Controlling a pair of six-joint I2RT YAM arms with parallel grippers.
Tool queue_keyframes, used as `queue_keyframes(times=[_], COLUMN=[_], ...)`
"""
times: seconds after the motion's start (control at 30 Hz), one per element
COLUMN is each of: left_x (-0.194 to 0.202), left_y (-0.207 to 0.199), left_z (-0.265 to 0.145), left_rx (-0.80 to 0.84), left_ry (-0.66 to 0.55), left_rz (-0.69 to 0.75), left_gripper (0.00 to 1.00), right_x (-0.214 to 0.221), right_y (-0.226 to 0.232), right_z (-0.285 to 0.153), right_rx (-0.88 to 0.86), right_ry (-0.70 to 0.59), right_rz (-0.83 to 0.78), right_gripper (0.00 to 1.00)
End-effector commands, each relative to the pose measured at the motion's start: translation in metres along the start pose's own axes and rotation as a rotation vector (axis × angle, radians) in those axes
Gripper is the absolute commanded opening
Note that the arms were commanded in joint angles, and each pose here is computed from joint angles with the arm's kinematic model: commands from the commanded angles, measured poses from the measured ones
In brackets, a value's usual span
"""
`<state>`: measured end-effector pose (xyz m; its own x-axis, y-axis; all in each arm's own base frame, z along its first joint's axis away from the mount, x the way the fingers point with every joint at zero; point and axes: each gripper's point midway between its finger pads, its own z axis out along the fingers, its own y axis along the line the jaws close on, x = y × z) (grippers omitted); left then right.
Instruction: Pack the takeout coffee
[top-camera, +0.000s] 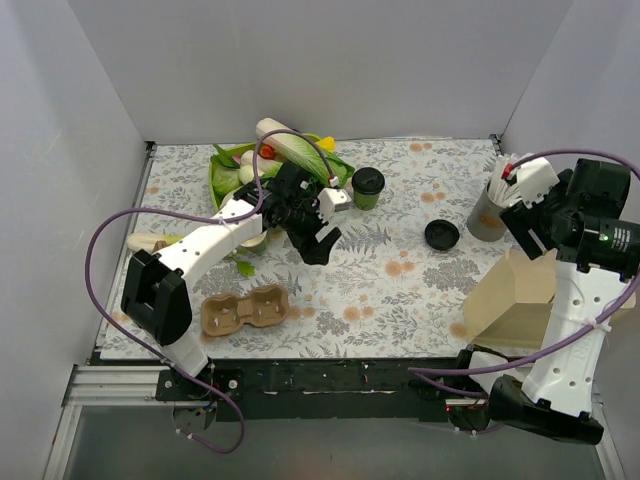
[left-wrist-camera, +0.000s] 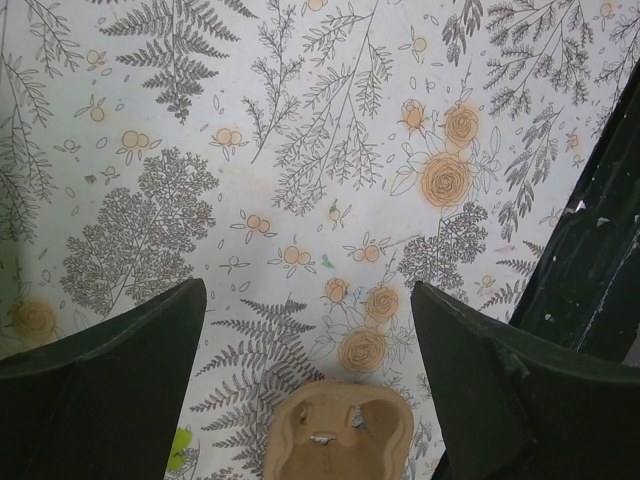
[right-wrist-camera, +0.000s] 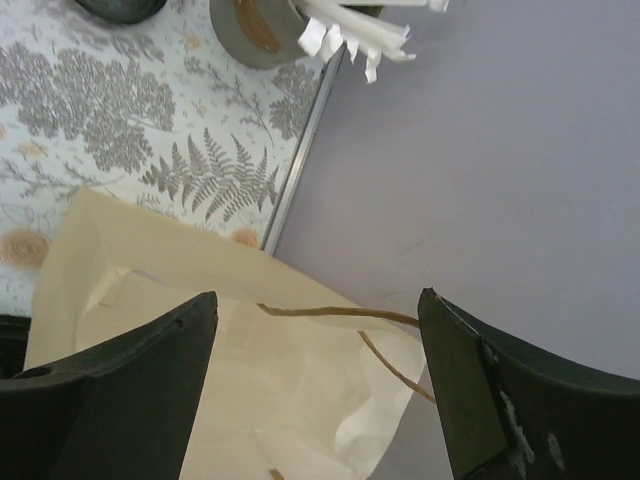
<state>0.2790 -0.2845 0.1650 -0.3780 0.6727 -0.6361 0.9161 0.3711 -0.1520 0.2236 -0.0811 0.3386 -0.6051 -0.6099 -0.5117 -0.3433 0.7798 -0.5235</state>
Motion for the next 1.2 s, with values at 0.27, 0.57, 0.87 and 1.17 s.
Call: queue_keyframes(times=[0.27,0.57,0.87,1.17], left_x=[-0.008,-0.007,0.006,0.021], left_y=[-0.008,-0.007,-0.006,-0.003], left_z=[-0.011,-0.012,-0.01,-0.007], left_rx=[0.006,-0.006,-0.007,-0.014], left_ry=[-0.088,-0.08,-0.032,0.019], left_rz=[0.042,0.013,0.027,-0.001], left_gripper=[0.85,0.84,0.84,0.82], right_x=[0.053,0.044,0.028,-0.035], right_y=[0.019,0.053,0.069,0.105], right_z=[0.017,0.048,0.047,0.014], right_rx=[-0.124,-0.323,-0.362,-0.442], right_ry=[0.141,0.016,-0.136,-0.441], right_rz=[-0.288,-0.386,-0.546,-0.5], right_gripper=[0.87,0.81,0.11,0.01])
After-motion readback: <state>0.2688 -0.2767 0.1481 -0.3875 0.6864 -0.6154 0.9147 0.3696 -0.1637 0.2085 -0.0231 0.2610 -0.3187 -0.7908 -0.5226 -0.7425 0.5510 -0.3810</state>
